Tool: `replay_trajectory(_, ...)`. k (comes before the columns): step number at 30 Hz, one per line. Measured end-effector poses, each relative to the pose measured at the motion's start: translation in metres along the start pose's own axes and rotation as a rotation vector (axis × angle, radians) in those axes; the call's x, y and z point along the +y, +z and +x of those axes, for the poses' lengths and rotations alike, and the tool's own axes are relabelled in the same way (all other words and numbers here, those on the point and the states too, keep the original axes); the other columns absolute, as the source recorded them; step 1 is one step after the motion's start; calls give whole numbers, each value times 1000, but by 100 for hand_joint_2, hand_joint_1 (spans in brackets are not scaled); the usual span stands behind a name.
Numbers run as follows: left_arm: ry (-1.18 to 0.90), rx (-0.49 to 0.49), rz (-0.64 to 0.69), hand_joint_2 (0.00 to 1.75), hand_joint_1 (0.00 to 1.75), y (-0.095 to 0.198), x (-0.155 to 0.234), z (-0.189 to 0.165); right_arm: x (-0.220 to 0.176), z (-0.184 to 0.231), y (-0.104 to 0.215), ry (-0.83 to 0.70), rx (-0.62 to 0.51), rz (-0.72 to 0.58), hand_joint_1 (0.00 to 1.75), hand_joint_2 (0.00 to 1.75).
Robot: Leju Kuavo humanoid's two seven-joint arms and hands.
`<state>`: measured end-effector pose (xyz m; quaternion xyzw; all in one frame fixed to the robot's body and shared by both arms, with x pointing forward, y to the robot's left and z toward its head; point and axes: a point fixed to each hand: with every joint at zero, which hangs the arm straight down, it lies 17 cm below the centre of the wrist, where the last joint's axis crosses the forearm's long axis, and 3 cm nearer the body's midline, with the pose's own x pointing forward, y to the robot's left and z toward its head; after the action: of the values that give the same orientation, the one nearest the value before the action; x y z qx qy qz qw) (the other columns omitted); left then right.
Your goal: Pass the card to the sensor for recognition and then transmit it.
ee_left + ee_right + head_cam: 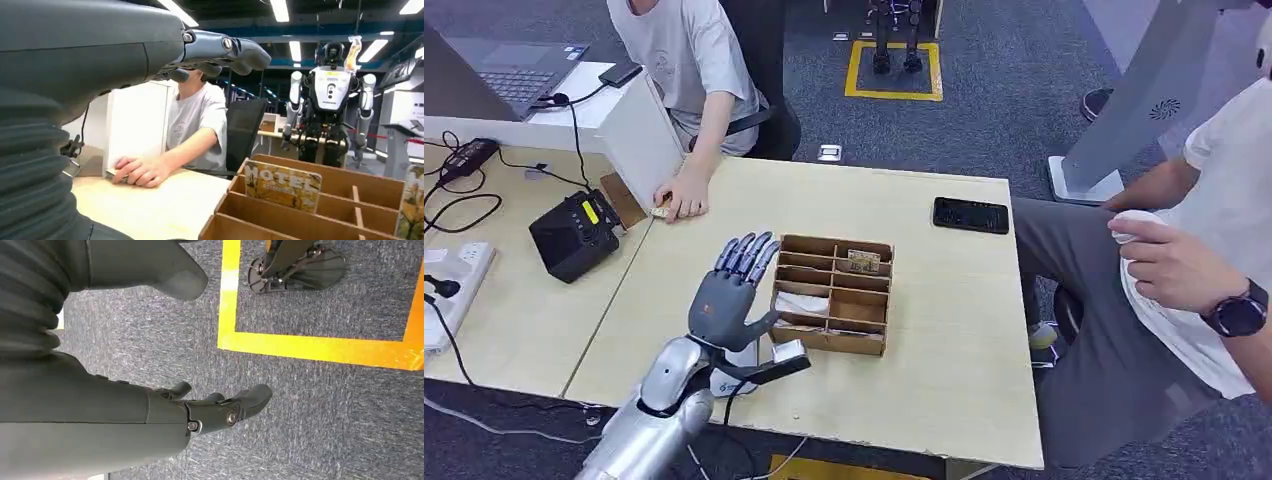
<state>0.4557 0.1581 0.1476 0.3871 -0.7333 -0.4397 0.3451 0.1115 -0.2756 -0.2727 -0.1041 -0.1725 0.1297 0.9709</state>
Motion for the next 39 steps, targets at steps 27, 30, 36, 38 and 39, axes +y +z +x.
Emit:
replay_trajectory(27, 250, -42, -114, 175, 0, -19, 5, 3, 5, 0, 1, 16, 2, 16, 0, 175)
replay_trajectory(30, 227, -64, -113, 175, 0, -30, 20, -3, 8, 0, 1, 21, 2, 28, 0, 175)
replay_trajectory(36, 160, -81, -94, 175, 0, -48, 47, -19, 8, -1, 1, 25, 4, 30, 0, 175)
replay_trajectory(38, 150, -81, -91, 175, 0, -50, 51, -22, 8, -1, 1, 26, 4, 30, 0, 175)
replay_trajectory(39, 146, -80, -94, 175, 0, -49, 51, -23, 8, -1, 1, 26, 6, 30, 0, 175)
